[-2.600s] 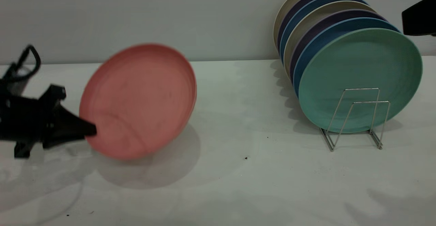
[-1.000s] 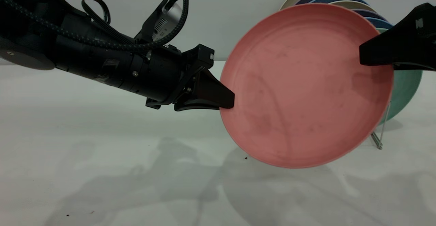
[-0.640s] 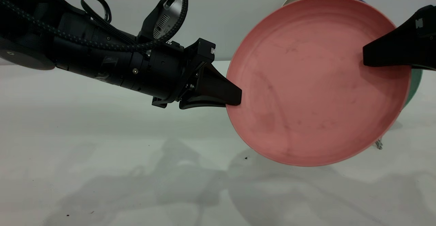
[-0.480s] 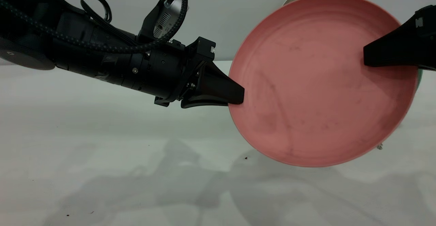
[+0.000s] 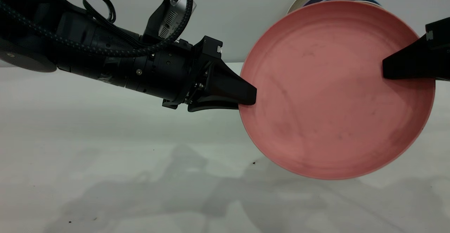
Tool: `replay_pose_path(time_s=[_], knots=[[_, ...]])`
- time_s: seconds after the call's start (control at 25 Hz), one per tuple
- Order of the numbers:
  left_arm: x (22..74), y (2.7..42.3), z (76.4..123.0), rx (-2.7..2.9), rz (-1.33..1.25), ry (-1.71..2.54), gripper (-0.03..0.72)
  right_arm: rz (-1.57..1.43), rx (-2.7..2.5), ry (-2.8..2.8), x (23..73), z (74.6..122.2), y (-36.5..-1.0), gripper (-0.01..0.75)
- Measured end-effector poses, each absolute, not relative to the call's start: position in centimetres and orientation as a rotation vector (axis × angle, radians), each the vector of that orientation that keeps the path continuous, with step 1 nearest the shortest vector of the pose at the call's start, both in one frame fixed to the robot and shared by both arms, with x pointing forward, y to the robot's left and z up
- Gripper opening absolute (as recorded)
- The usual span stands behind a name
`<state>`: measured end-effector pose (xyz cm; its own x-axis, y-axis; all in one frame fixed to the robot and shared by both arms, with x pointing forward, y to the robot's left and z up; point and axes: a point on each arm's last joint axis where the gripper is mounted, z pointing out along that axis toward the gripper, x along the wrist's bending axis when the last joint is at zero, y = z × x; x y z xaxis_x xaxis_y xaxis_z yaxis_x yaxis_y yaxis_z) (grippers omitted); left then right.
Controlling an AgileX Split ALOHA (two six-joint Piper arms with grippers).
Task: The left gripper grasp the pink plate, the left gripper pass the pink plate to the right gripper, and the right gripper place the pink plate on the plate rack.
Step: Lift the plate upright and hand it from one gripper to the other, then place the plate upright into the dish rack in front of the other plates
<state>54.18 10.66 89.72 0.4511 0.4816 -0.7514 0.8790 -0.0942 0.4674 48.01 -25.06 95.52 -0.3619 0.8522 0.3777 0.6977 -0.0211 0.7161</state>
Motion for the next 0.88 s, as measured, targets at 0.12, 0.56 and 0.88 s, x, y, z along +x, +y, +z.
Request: replay_pose_path(time_s=[0.12,0.56,0.88], knots=[[54.2,10.6,89.7,1.735,-0.518,1.172,0.324,1.293,1.618,2.107,47.9,95.4,-25.1,0.062],[57.1,17.5,89.3,1.650,-0.419,1.359,0.580,1.099,1.258,2.273,47.4,95.5,-25.5,0.062],[57.9,22.8,88.8,1.634,-0.368,1.462,0.564,0.815,0.852,2.274,47.4,97.6,-26.7,0.062]])
